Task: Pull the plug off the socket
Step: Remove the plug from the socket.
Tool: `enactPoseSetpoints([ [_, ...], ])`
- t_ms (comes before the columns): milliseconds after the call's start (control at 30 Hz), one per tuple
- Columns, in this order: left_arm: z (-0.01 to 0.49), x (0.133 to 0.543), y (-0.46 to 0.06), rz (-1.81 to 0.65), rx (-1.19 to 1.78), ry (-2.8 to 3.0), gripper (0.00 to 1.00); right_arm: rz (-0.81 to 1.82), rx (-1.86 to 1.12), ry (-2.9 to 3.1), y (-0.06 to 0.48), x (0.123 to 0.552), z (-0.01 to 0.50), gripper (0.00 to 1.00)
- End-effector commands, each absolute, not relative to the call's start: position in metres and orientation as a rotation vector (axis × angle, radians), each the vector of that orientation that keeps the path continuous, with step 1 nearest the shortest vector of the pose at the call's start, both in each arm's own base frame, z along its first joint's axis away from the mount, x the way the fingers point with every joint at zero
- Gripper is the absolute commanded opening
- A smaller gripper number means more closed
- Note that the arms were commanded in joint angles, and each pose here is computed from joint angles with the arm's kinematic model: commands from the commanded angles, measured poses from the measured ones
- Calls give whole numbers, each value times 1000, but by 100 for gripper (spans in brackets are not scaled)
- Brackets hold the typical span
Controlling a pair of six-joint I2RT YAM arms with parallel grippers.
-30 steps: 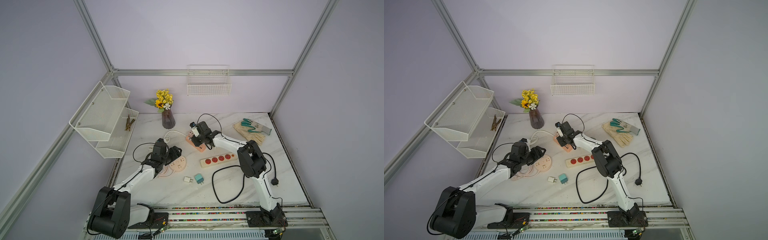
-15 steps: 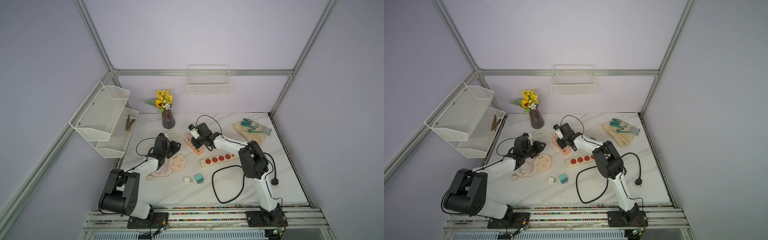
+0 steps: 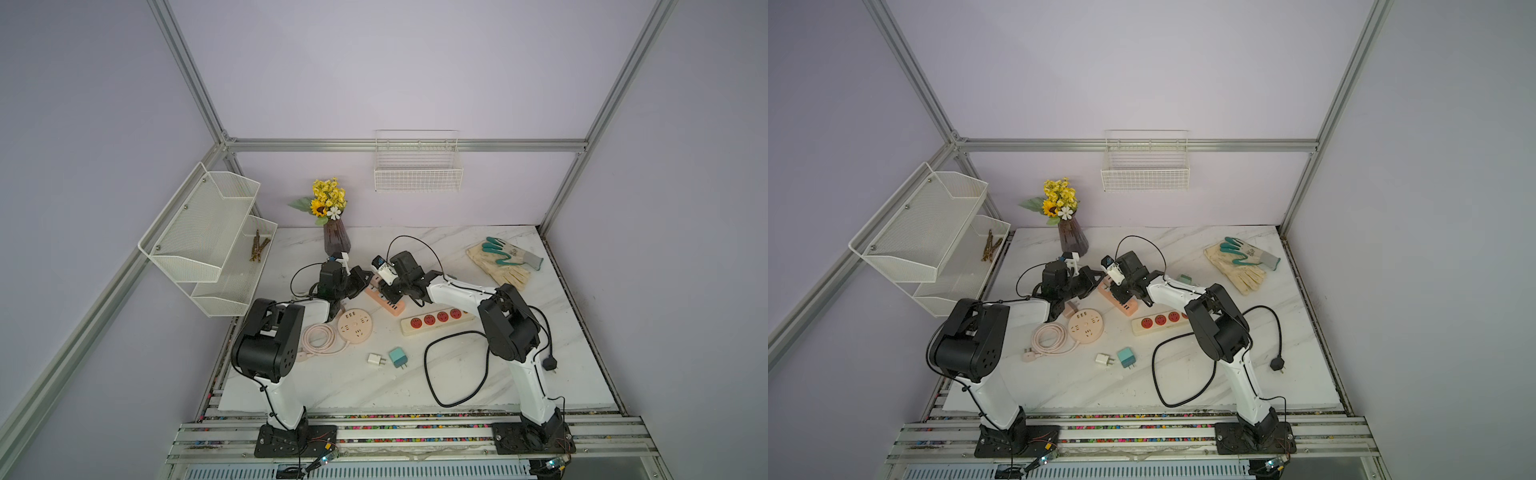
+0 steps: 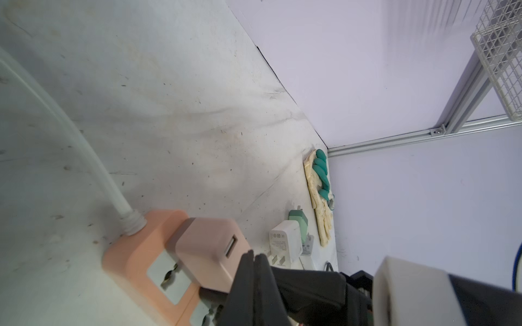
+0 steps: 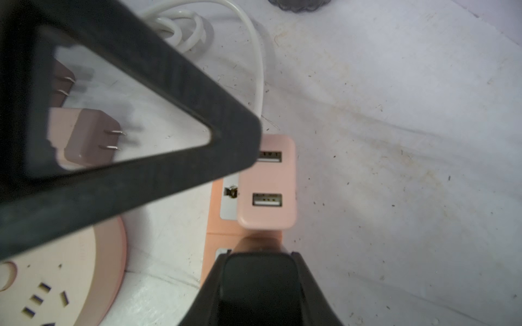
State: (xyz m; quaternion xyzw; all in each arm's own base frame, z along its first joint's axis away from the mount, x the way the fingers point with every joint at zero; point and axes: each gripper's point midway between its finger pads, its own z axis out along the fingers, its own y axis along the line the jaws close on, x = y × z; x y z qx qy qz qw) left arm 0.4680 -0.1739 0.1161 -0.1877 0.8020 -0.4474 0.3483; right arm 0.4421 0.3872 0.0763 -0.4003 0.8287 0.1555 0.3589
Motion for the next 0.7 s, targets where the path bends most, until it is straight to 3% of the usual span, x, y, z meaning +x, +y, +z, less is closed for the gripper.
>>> enactPoseSetpoints([
  [0,128,472,-185,-1266,-426,2034,2,431,-1057,2082,396,436,90,0],
  [367,25,423,-168,-1053,-554,2417,1,415,-958,2017,398,450,120,0],
  [667,-21,402,-158,-947,-622,2576,2,449,-899,1945,405,459,153,0],
])
